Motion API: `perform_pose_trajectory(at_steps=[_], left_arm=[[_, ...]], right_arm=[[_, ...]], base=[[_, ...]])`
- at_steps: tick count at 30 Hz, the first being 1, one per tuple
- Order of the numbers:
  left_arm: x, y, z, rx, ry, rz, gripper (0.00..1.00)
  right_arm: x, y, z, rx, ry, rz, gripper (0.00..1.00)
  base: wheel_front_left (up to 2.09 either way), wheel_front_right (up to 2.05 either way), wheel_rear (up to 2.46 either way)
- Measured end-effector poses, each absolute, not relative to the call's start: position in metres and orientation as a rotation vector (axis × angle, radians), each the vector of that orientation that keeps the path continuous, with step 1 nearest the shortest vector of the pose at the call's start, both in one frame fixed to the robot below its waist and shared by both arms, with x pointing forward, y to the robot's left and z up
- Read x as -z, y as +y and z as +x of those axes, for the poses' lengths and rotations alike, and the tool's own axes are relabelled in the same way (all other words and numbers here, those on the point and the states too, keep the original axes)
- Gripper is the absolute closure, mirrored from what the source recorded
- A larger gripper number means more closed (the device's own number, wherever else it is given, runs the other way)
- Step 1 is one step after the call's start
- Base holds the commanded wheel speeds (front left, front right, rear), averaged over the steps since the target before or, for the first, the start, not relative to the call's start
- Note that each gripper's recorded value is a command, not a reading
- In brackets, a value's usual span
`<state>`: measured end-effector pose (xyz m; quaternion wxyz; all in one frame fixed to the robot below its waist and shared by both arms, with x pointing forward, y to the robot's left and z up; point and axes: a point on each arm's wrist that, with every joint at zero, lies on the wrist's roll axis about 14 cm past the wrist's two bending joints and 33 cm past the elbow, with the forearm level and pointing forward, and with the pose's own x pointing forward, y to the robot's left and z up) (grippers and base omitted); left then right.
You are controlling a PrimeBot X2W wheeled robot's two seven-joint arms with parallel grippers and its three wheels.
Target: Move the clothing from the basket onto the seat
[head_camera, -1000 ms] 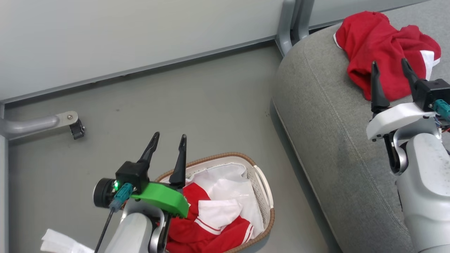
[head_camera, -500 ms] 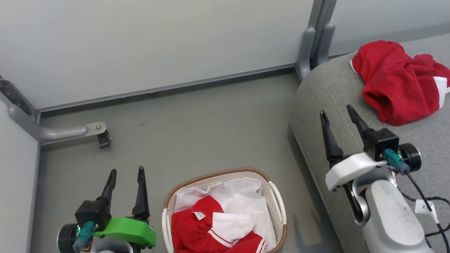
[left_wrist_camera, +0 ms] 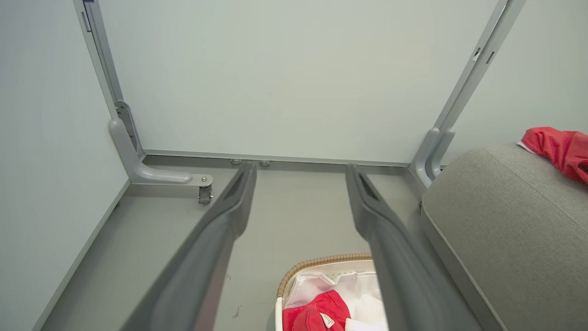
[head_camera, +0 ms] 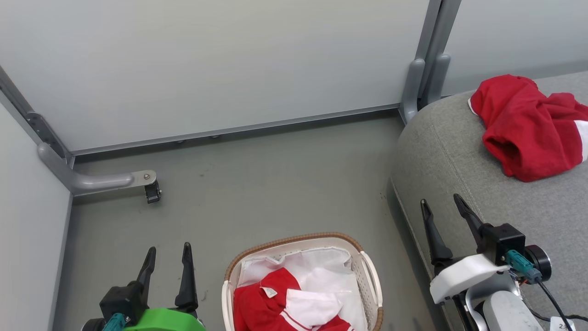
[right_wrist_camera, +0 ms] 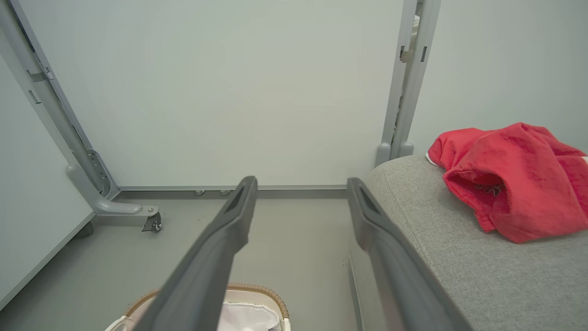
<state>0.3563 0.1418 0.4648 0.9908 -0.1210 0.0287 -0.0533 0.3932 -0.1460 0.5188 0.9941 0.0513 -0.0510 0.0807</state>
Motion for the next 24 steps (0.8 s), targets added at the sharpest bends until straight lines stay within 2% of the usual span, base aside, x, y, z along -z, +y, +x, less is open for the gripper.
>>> perform_pose_trajectory(at_steps=[24], left_arm=[[-0.4686,0.1503,0.3492,0.066,0.043,-0.264,0.00]], right_arm=[[-0.5148,-0.1437,0.3824,-0.164,-0.094,0.134,0.00]], base=[[0.00,0.00,0.00]])
